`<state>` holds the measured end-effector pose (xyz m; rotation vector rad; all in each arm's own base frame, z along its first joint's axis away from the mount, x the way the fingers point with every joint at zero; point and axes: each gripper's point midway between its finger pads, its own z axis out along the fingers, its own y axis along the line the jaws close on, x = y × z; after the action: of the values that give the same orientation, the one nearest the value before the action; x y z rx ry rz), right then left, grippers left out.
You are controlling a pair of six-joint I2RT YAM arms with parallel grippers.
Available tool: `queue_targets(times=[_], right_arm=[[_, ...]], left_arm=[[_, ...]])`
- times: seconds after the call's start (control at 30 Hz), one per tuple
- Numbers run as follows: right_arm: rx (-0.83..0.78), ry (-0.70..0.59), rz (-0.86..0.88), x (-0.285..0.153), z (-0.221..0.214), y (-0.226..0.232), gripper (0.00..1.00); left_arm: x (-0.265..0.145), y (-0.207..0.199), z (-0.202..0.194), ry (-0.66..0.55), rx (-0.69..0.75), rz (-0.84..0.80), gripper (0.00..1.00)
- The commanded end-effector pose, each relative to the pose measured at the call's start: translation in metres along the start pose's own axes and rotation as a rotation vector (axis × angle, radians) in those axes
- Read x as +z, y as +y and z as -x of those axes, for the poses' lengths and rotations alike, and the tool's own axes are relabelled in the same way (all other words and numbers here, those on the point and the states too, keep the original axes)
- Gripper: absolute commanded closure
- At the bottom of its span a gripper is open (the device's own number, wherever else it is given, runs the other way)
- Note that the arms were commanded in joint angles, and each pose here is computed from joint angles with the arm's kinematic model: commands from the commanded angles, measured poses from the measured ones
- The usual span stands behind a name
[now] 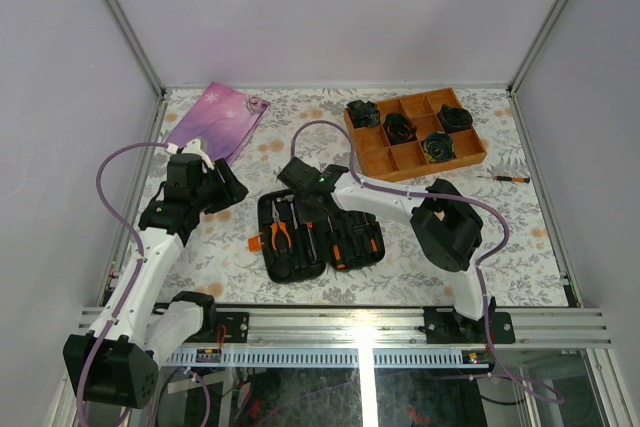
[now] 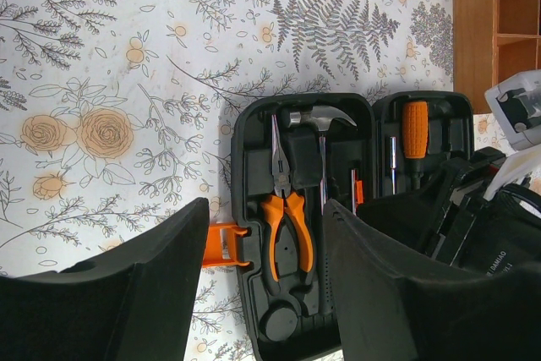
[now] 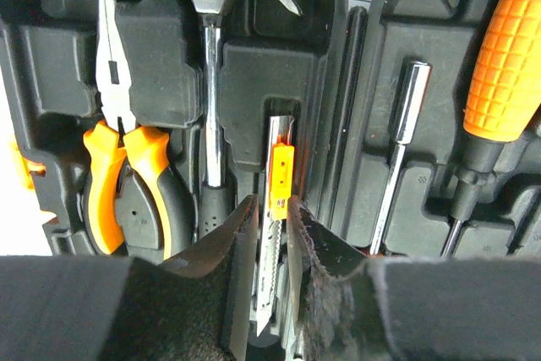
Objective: Sort the tools into containers
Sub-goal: Place the utility knife in the storage box.
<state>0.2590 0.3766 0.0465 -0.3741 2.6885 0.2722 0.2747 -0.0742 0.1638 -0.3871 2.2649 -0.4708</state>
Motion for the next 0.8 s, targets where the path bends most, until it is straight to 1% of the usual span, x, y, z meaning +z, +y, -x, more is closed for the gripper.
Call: queue_targets(times=[0.0, 0.23, 0.5, 0.7, 0.77], right_arm=[[-0.004, -0.035, 0.058, -0.032, 0.013, 0.012, 0.74], [-0.023, 0.013, 0.070, -0.028, -0.005, 0.015, 0.80], [-0.033, 0.030, 0.065, -0.029, -0.013, 0.015, 0.85], [-0.037, 0.044, 0.057, -0.026, -0.020, 0.015, 0.92], [-0.039, 0.048, 0.053, -0.025, -0.022, 0.014, 0.93]], left_arm=[[0.001, -0.001, 0.003, -0.016, 0.011, -0.016, 0.45], [0.002, -0.001, 0.003, -0.012, 0.010, -0.018, 0.45], [0.002, -0.002, 0.002, -0.011, 0.010, -0.021, 0.45], [0.003, -0.002, 0.002, -0.007, 0.009, -0.022, 0.45], [0.003, -0.002, 0.002, -0.008, 0.009, -0.022, 0.45]])
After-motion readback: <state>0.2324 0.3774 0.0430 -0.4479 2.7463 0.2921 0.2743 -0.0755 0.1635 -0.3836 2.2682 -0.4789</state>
